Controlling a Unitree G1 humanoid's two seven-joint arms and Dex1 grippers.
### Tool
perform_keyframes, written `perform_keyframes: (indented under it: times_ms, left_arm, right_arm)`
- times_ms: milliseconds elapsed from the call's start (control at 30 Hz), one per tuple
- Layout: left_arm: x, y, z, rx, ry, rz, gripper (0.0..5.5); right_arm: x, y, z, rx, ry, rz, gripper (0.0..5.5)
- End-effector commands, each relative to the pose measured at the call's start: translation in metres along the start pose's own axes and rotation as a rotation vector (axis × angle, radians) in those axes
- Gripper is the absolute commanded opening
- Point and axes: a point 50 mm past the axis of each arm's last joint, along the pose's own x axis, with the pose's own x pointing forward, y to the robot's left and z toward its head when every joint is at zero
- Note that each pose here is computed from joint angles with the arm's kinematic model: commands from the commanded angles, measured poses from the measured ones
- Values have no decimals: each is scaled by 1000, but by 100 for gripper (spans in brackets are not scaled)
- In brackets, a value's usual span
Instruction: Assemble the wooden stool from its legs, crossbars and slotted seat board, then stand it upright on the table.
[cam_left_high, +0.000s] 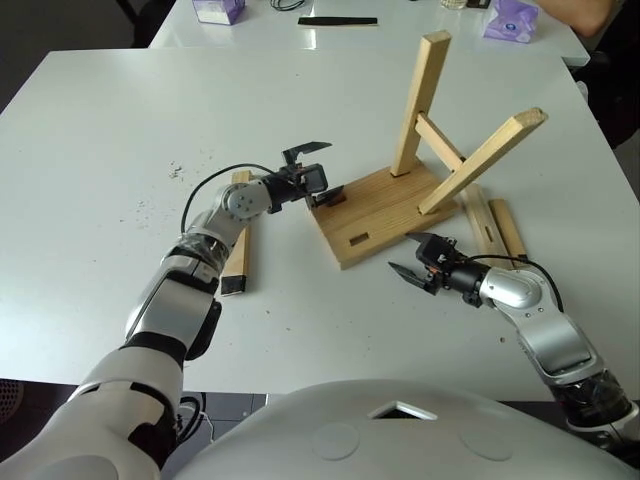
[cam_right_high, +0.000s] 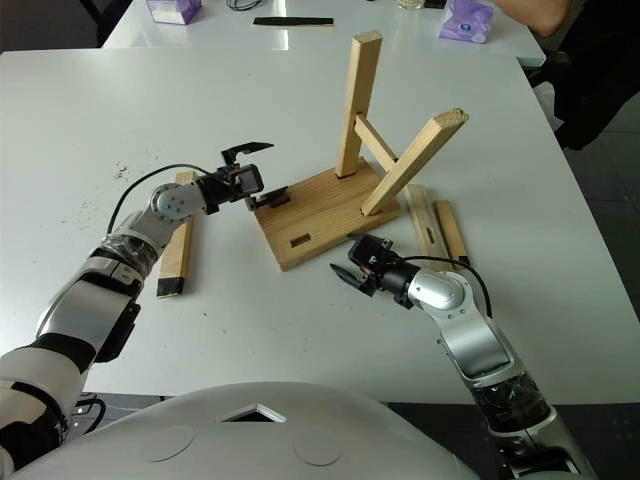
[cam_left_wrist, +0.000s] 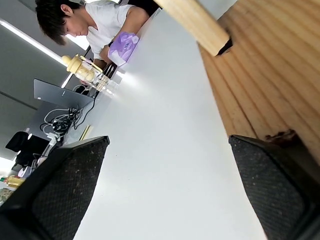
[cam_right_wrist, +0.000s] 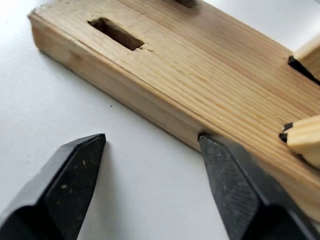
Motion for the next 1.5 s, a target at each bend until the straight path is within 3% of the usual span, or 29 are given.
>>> perform_keyframes:
  times_ms: [33, 333, 667, 900, 1033, 1200, 1367, 1500]
  left_arm:
    - [-28, -58, -11, -107, 88, -212, 447]
    - [-60, -85, 42, -110, 49, -233, 447]
    - [-78, -47, 54, -192, 122, -92, 447]
    - [-100, -6, 72, -433, 29, 98, 447]
    - [-138, 33, 39, -457, 179, 373, 447]
    - [-172, 35, -11, -384, 427, 558, 447]
    - [-140, 13, -9, -376, 352, 476, 447]
    - [-123, -7, -9, -371, 334, 410, 447]
  right_arm:
    - [-3, -1, -23, 19, 119, -37, 344]
    - [-17, 2, -37, 15, 191, -23, 344]
    - [-23, 18, -33, 28, 173, -2, 344]
    - [-59, -15, -10, 152, 53, -264, 344]
    - [-105, -44, -23, 245, 78, -491, 344]
    - [-131, -62, -56, 357, 181, -643, 344]
    - [-110, -55, -76, 529, 164, -574, 344]
    - [-100, -50, -73, 596, 120, -527, 344]
